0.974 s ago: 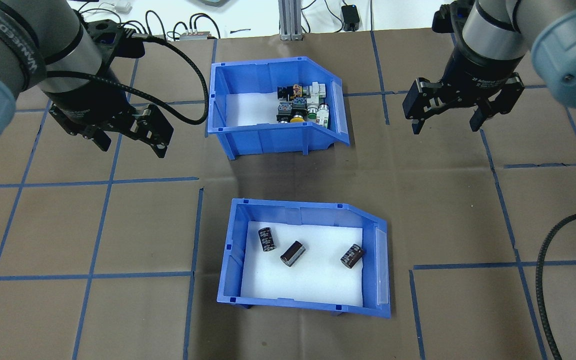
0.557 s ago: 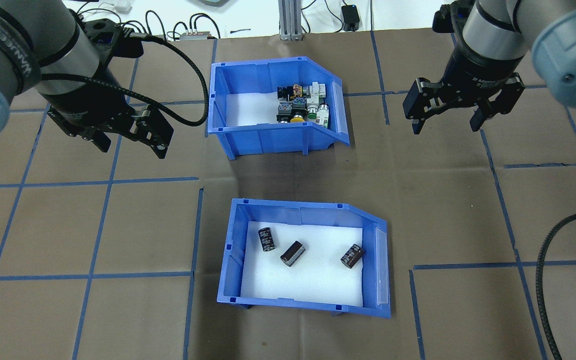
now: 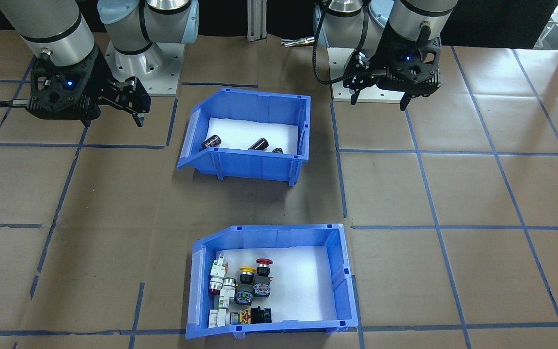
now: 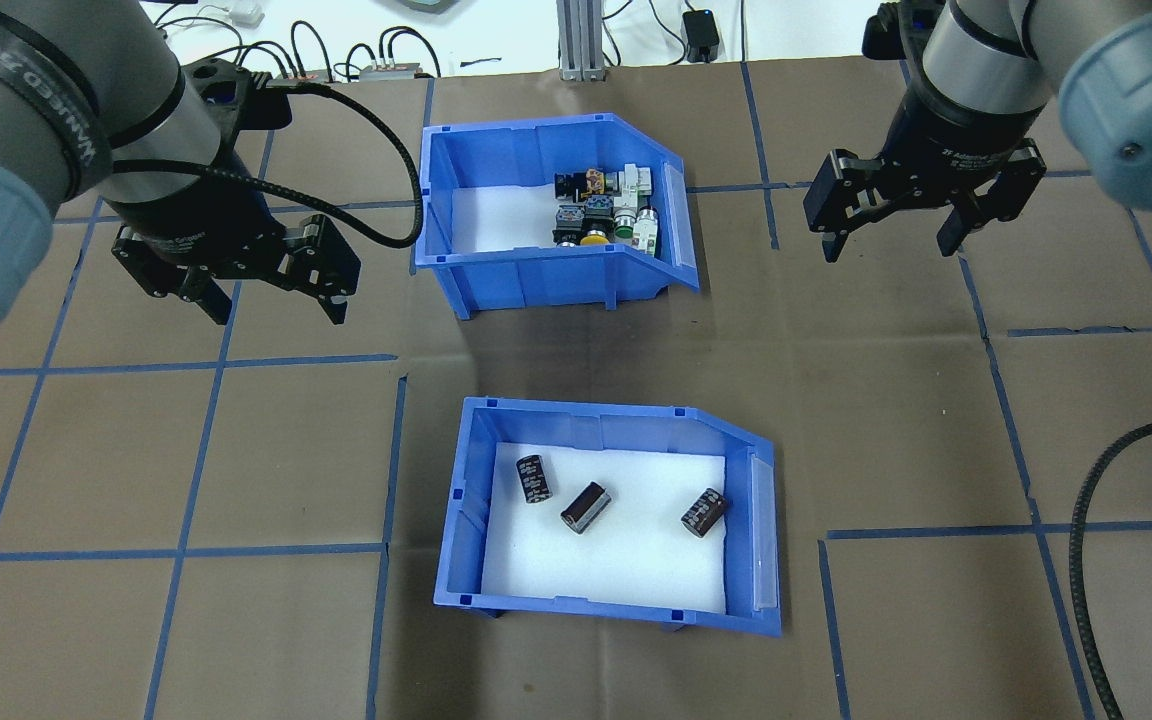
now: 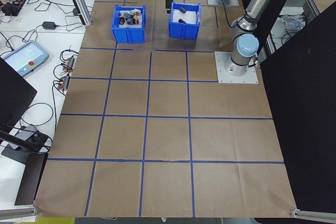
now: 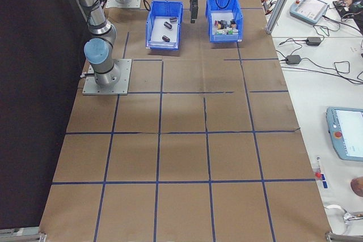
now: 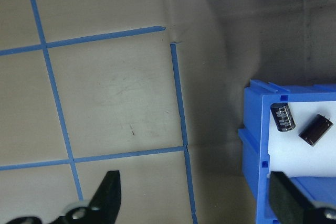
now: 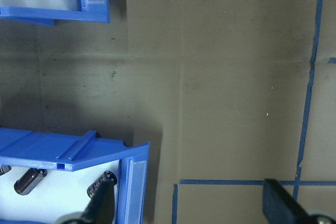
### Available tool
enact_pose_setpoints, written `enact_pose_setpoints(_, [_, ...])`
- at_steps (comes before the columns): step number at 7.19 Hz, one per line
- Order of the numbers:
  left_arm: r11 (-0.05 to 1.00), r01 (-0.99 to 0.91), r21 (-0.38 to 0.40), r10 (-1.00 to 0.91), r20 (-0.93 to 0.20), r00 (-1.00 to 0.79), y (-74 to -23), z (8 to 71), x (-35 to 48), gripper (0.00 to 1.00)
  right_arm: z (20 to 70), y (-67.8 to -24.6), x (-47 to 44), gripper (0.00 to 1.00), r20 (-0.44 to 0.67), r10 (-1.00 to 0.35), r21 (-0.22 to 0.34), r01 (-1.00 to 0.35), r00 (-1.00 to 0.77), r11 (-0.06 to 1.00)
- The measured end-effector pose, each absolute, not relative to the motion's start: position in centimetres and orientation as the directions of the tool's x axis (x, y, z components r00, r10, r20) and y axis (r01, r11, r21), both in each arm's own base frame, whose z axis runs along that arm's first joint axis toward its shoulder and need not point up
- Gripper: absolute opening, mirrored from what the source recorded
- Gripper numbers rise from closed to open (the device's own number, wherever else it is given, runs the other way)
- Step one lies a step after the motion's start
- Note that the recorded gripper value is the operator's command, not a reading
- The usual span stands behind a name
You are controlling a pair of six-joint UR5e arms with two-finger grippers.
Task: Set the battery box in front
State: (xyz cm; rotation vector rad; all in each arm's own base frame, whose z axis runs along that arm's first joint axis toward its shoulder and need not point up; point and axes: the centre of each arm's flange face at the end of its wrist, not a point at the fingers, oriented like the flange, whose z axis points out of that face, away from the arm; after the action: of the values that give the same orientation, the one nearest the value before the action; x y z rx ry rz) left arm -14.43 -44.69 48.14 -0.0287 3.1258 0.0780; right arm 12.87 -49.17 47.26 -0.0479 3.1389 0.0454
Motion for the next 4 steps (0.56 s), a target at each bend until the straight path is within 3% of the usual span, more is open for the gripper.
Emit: enact_pose_setpoints(4, [0.956,-0.289,0.054,-0.290,0.016,-0.957,-43.6,48.7,-15.1,1.00,47.3,-52.5,13.6,1.00,-0.010,-0.211,0.003,-0.211,-0.977,0.977])
